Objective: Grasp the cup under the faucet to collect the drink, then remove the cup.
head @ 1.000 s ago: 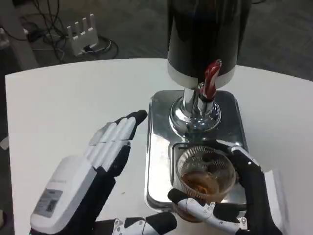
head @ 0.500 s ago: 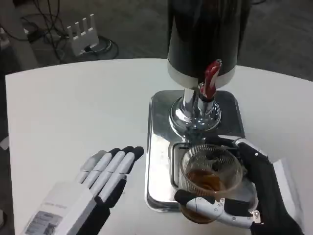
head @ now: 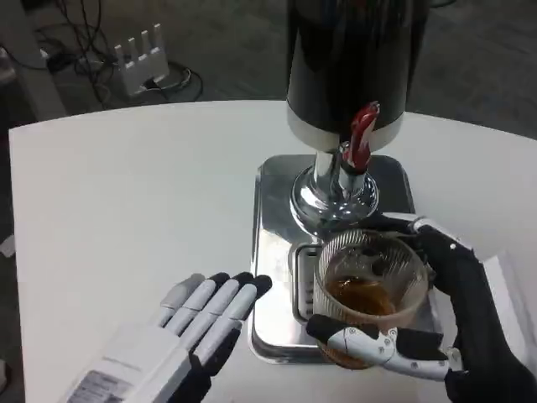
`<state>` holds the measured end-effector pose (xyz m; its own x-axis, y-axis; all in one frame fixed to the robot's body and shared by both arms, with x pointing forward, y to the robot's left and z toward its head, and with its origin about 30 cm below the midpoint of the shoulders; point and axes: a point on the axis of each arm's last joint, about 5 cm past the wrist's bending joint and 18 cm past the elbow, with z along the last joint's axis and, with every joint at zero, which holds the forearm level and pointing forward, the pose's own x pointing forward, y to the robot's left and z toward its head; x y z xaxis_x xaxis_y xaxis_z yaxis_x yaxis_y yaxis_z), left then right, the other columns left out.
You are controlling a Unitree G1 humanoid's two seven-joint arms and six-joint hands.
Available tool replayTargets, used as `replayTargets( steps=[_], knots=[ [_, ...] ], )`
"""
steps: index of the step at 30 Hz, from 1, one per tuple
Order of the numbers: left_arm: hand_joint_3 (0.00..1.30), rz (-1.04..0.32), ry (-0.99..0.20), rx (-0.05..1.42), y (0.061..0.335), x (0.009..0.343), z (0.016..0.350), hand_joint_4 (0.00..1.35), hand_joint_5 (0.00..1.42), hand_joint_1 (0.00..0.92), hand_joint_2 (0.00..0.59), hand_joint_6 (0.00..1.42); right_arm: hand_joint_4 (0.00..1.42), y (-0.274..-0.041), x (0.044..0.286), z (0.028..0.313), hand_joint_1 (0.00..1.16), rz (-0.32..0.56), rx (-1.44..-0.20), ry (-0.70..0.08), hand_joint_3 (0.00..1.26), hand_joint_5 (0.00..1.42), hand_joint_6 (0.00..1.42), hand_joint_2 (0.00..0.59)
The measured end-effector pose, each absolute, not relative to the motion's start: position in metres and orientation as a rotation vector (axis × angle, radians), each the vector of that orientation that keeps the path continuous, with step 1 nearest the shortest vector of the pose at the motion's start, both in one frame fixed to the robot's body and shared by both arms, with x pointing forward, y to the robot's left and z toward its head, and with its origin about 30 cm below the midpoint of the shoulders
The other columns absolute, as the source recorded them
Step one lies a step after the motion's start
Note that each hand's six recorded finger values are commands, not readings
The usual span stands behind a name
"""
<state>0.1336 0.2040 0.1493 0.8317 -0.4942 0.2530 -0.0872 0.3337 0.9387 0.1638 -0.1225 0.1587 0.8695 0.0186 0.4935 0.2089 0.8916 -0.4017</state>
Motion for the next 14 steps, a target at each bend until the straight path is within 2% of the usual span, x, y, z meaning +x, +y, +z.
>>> replayTargets(
  steps=[14],
  knots=[
    [0.00, -0.263, -0.545, 1.261, 0.2009, 0.1334, 0.1543, 0.00, 0.00, 0.000, 0.064, 0.00, 1.01, -0.1293, 0.1607, 0.1638, 0.92, -0.075, -0.488, -0.501, 0.90, 1.21, 1.42, 0.065]
  ],
)
